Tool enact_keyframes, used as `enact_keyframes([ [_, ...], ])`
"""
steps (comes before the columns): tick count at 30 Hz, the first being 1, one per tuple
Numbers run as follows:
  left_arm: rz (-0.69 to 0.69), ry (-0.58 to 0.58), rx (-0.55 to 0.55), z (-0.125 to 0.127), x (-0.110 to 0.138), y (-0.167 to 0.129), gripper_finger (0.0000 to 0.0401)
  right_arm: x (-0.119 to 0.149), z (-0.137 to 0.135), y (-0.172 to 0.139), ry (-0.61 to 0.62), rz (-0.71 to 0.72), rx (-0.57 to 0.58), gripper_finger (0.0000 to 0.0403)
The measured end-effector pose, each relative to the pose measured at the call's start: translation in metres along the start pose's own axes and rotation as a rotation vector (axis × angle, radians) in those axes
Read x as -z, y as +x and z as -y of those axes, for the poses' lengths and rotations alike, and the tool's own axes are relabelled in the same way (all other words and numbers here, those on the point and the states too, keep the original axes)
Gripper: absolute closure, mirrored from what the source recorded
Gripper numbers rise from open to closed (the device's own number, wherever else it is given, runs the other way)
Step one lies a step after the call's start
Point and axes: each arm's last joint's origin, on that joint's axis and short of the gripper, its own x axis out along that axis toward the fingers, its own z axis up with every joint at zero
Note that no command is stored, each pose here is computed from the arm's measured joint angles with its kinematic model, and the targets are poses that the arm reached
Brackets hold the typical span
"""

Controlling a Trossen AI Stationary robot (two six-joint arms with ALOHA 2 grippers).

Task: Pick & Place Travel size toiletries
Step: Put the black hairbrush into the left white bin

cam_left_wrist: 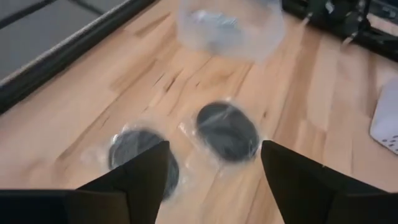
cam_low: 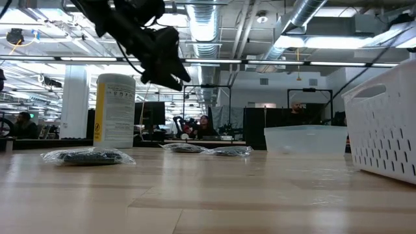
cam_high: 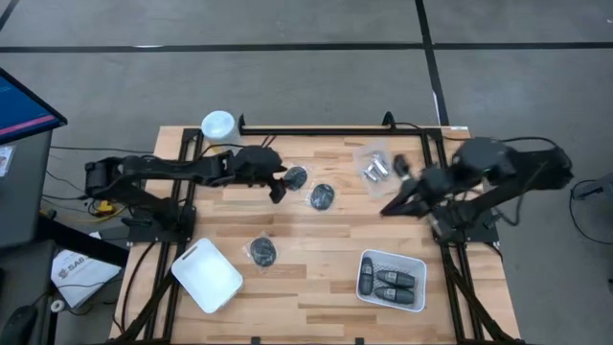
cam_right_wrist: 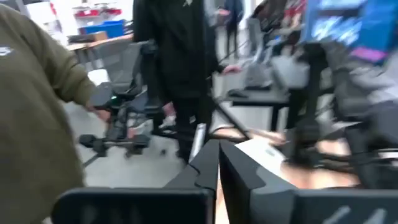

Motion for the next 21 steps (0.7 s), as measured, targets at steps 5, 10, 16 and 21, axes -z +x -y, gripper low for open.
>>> enact_keyframes([
  [5,0.018,0.017,0.014,-0.006,-0.001,0.015,0.0149,0.029,-0.002,-0.042,-0.09,0.096,0.05,0.0387],
  [10,-0.04,0.014,0.025,-0.009,0.008,0.033,0.0156,0.071,0.004,-0.067,-0.099,0.177,0.108,0.0399],
  [16,-0.092,0.022,0.017,-0.01,0.022,0.056,0.0158,0.123,0.011,-0.079,-0.014,0.237,0.167,0.0401],
  [21,-0.076,0.016,0.007,-0.014,0.027,0.073,0.0158,0.163,0.013,-0.081,0.05,0.341,0.162,0.0402],
])
